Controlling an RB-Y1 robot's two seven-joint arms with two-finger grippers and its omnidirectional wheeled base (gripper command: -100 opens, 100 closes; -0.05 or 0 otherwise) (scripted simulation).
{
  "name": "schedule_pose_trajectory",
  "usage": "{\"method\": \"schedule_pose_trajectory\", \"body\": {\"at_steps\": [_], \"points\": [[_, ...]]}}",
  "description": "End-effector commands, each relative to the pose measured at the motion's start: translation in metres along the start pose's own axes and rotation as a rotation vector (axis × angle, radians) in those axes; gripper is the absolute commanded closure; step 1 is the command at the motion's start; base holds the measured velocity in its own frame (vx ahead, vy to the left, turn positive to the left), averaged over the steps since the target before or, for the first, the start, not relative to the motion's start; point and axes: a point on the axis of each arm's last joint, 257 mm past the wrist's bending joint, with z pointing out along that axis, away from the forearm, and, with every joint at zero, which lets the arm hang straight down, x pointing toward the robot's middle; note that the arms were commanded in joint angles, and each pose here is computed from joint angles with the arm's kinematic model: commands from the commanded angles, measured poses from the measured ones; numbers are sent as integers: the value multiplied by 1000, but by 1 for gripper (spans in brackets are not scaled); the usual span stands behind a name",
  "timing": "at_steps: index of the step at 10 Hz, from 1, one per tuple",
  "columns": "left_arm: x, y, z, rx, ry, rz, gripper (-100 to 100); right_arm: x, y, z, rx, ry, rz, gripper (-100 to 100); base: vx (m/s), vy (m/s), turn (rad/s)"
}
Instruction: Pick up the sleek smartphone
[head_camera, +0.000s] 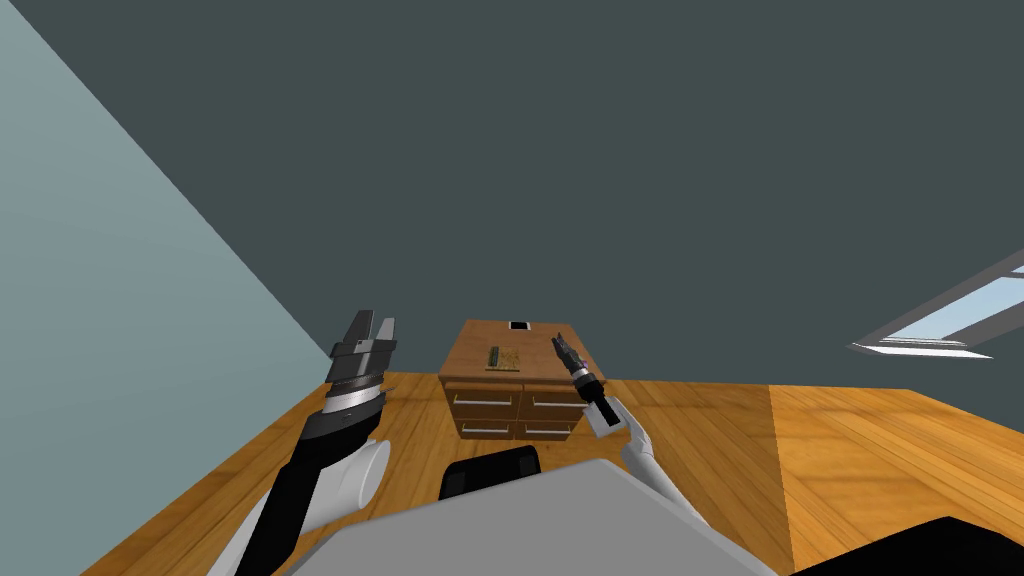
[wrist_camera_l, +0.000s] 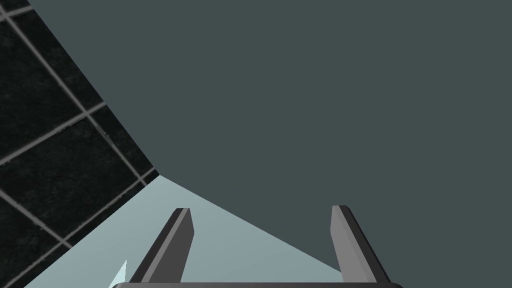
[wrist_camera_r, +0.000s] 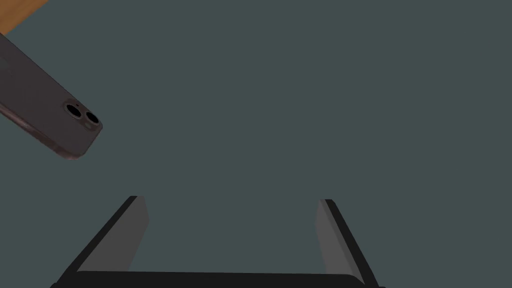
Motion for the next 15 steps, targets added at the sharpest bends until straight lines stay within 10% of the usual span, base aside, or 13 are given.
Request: {"method": "schedule_pose_trajectory", "body": {"at_steps": [1, 15], "points": [[0, 0, 0, 0, 0, 0, 0, 1, -18, 1, 23, 24, -60, -100, 22, 43, -23], [0, 0, 0, 0, 0, 0, 0, -2, -158, -19, 241, 228, -480, -100, 21, 57, -19]]}}
